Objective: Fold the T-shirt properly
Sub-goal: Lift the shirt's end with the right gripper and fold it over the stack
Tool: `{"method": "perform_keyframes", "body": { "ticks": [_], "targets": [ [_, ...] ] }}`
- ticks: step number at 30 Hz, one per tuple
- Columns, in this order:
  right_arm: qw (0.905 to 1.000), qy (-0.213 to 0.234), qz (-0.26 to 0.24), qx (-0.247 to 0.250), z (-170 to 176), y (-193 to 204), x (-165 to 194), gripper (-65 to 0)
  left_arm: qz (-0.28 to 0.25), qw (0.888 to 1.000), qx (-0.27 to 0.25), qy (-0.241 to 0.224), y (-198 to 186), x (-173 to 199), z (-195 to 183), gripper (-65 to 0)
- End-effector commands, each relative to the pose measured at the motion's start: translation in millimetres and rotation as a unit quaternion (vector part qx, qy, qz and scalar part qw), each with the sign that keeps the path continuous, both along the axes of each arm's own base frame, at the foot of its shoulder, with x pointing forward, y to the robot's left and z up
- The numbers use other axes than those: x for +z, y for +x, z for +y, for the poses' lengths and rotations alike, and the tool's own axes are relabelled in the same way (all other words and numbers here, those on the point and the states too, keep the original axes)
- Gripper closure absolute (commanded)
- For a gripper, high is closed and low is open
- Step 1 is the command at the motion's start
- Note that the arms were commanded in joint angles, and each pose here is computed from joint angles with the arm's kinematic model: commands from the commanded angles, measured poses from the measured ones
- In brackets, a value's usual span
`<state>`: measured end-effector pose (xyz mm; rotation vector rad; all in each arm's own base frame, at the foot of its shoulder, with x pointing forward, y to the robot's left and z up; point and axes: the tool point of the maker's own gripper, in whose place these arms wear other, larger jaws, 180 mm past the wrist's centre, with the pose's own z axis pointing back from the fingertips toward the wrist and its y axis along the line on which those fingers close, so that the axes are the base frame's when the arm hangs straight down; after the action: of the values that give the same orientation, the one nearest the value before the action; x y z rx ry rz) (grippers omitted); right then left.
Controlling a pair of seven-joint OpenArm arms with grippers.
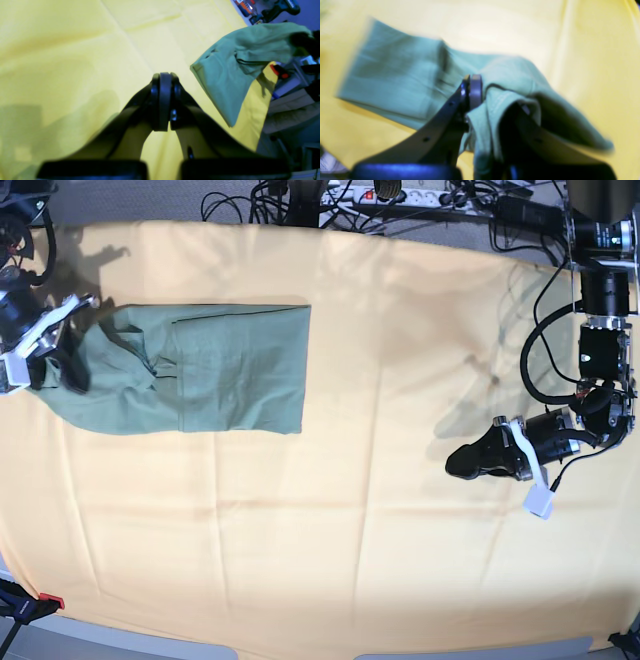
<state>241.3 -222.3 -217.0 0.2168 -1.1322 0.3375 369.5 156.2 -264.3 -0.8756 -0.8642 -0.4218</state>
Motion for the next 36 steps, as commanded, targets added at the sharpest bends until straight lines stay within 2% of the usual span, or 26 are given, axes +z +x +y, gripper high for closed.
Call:
{"method": "perform_keyframes", "body": {
  "ticks": [1,3,5,10,15,19,24,25,28,29,34,36],
  "targets": [
    [0.9987,0.015,-0.045,0.021,13.2,1.1,23.5,0.0,-0.030,0.999,0.005,-0.012,8.6,22.2,3.6,0.0],
    [0.9953,0.046,-0.072,0.044,32.3,-1.5,37.9,0.0,-0.030,0.999,0.005,-0.012,8.6,22.2,3.6,0.0],
    [0.9929,0.068,-0.075,0.062,47.2,-1.3,38.4,0.0,-0.030,0.999,0.005,-0.013,8.7,22.4,3.3,0.0],
    [0.9911,0.067,-0.028,0.112,88.5,2.5,8.0,0.0,-0.029,0.999,0.005,-0.014,8.6,22.0,2.4,0.0],
    [0.9840,0.051,-0.008,0.171,131.5,4.2,-9.3,0.0,-0.030,0.999,0.005,-0.014,8.7,22.2,2.6,0.0],
    [0.9740,0.037,-0.002,0.223,166.4,1.9,-15.9,0.0,-0.029,0.999,0.005,-0.013,8.6,21.9,2.6,0.0],
    [0.9683,0.003,0.001,0.250,191.1,10.0,-36.9,0.0,-0.029,0.999,0.005,-0.014,8.6,22.0,2.6,0.0],
    [0.9663,0.004,0.006,0.257,196.3,11.2,-41.4,-3.9,-0.029,0.999,0.005,-0.014,8.6,22.0,2.4,0.0],
    [0.9587,0.012,0.021,0.283,212.3,12.5,-51.5,-37.6,-0.030,0.999,0.005,-0.014,8.7,22.2,2.6,0.0],
    [0.9558,0.013,0.021,0.293,218.1,12.1,-52.0,-43.9,-0.030,0.999,0.005,-0.014,8.7,22.2,2.7,0.0],
    [0.9459,-0.013,0.020,0.324,231.9,15.0,-47.8,-45.3,-0.030,0.999,0.005,-0.014,8.8,22.3,2.7,0.0],
    [0.9439,-0.006,0.015,0.330,234.2,15.8,-41.4,-45.2,-0.029,0.999,0.005,-0.013,8.6,22.0,2.6,0.0]
  ]
}}
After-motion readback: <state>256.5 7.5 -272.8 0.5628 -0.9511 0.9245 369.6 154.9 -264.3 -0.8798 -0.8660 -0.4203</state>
